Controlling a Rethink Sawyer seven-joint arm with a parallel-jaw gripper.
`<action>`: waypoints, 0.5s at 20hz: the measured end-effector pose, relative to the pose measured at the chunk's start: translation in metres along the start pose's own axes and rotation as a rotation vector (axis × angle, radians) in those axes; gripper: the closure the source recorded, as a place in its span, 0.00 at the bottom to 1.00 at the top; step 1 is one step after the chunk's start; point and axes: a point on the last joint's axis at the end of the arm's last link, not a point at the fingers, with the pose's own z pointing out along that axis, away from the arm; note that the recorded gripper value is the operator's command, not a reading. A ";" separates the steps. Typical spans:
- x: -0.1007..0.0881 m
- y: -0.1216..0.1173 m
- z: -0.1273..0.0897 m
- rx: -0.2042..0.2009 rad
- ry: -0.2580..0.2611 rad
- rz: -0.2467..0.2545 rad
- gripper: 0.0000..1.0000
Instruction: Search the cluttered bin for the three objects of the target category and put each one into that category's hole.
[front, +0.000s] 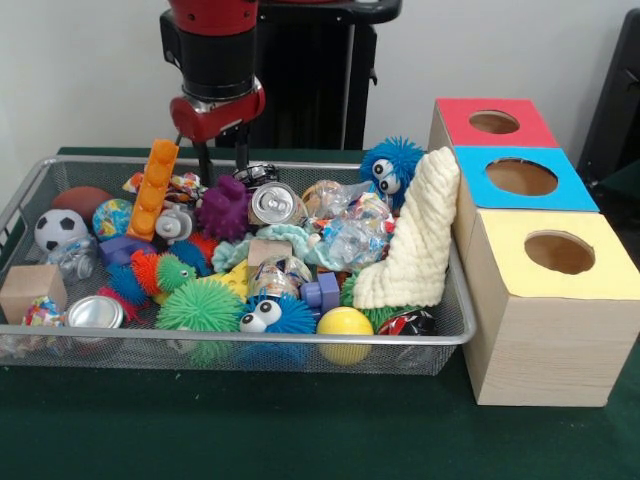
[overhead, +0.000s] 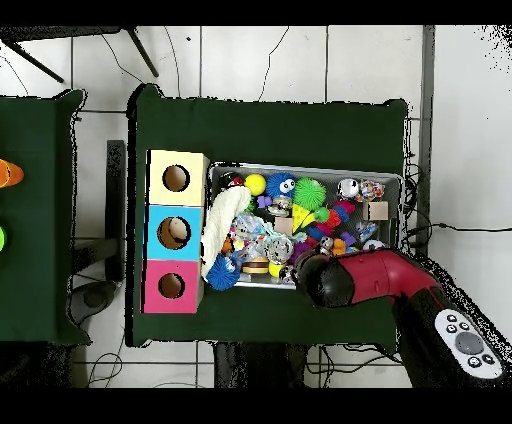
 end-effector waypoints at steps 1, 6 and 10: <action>0.000 0.001 0.001 -0.003 -0.001 -0.001 0.00; 0.000 0.002 0.010 -0.017 -0.014 -0.009 0.00; -0.002 0.002 0.011 -0.014 -0.018 -0.019 0.00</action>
